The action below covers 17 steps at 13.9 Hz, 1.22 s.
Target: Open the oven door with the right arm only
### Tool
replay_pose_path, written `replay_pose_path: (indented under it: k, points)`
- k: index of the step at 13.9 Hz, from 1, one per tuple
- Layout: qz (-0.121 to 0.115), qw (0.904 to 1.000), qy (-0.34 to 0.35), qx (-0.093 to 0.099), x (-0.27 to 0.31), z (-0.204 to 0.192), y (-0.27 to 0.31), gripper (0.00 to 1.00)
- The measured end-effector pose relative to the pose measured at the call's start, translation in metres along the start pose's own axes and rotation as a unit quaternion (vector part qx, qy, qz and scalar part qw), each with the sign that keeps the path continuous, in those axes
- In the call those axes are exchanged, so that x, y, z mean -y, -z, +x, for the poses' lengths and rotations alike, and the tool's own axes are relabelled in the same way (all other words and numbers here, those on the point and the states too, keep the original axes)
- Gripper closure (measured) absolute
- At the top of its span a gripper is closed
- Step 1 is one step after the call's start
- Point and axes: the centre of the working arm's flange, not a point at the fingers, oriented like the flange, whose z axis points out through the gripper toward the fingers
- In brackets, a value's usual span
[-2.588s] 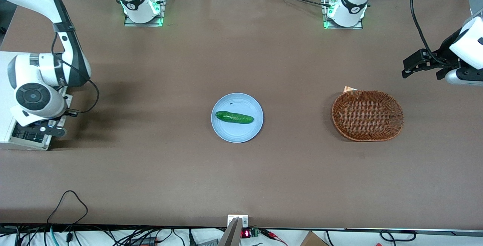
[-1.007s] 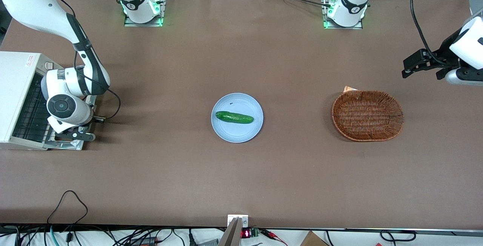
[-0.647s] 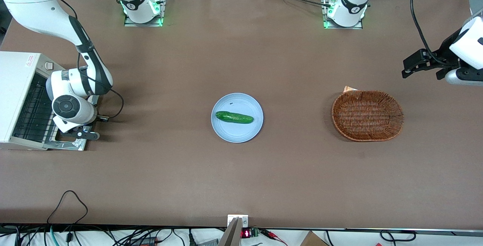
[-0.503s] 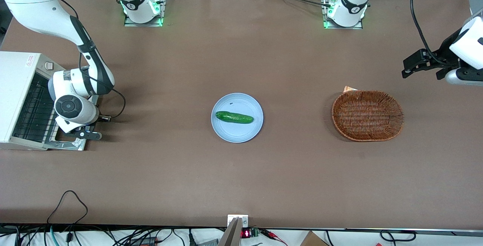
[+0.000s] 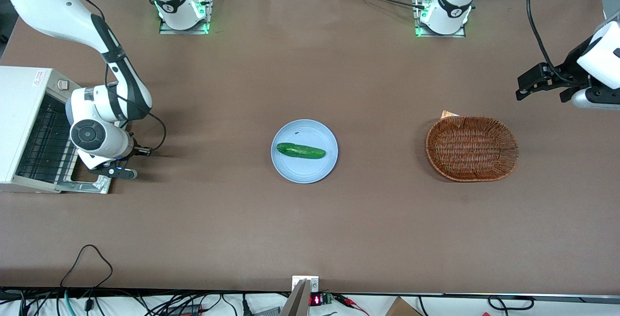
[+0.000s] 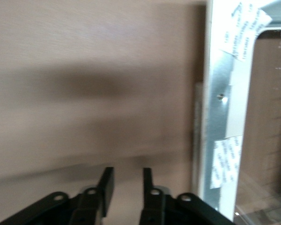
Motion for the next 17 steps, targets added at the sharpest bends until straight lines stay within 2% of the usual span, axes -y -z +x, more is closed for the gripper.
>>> replay_pose_path:
  k: [2,6,7,9,12,14,17]
  points:
    - [0.001,1.0000,0.002,-0.003,0.005,-0.002,0.017,0.97]
    - [-0.004,0.9997,0.003,-0.025,0.006,-0.009,0.077,0.99]
    - [0.002,0.9995,-0.002,-0.032,0.005,-0.013,0.097,0.99]
    - [0.028,0.9985,-0.011,-0.045,0.002,-0.021,0.138,0.99]
    - [0.078,0.9956,0.007,-0.051,-0.012,-0.041,0.203,0.99]
    - [0.100,0.9935,0.028,-0.047,-0.024,-0.056,0.243,0.99]
    - [0.120,0.9907,0.056,-0.032,-0.040,-0.074,0.289,0.99]
